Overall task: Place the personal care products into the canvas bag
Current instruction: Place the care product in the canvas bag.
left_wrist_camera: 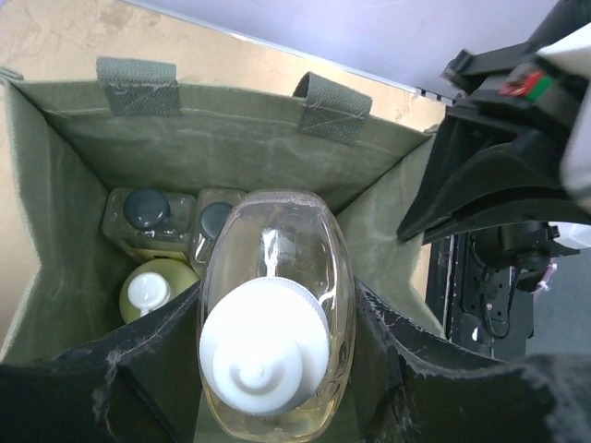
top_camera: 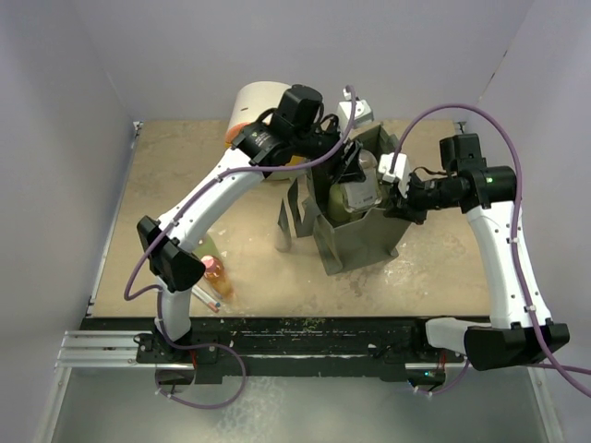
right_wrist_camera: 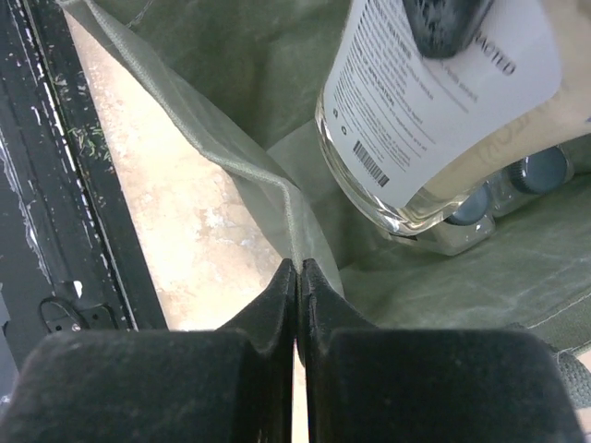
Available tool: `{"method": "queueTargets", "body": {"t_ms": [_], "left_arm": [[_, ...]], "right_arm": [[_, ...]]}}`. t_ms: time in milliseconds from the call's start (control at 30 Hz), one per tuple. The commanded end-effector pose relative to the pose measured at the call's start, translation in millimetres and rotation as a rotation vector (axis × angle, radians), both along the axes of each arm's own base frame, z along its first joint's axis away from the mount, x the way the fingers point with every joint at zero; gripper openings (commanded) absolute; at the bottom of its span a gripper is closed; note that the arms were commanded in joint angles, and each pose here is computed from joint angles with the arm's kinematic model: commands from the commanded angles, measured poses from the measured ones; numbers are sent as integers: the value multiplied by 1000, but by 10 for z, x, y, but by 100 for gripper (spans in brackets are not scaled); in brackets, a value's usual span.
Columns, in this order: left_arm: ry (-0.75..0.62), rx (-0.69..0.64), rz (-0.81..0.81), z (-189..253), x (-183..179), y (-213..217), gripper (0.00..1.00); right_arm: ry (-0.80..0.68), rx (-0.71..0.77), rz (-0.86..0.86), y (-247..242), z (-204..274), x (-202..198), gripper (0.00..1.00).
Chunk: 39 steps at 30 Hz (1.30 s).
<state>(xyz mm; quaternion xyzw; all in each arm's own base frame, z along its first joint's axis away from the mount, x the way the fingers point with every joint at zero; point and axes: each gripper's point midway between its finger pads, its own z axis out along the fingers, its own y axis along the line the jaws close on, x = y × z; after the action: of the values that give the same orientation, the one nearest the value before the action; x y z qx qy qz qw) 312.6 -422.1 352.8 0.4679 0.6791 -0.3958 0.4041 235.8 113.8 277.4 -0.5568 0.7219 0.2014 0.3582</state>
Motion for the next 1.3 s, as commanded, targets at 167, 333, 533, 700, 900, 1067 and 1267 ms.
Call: {"method": "queueTargets", "body": {"t_ms": [167, 333, 533, 700, 900, 1067, 1267], "left_arm": [[-143, -187, -48, 482, 5, -153, 0], [-95, -183, -79, 280, 23, -278, 0], [-55, -176, -127, 63, -68, -388, 0], [-42, -176, -174, -107, -155, -517, 0], [-22, -179, -224, -332, -247, -679, 0], [-41, -172, -231, -447, -209, -775, 0], [-49, -129, -226, -668, -162, -833, 0]], "right_arm": [[-44, 66, 50, 91, 141, -193, 0], [-47, 79, 41, 104, 158, -181, 0], [-31, 84, 32, 108, 149, -180, 0], [-42, 83, 29, 103, 139, -194, 0], [-41, 84, 23, 100, 122, -208, 0], [-46, 80, 22, 92, 124, -220, 0], [-50, 82, 27, 96, 128, -234, 0]]}}
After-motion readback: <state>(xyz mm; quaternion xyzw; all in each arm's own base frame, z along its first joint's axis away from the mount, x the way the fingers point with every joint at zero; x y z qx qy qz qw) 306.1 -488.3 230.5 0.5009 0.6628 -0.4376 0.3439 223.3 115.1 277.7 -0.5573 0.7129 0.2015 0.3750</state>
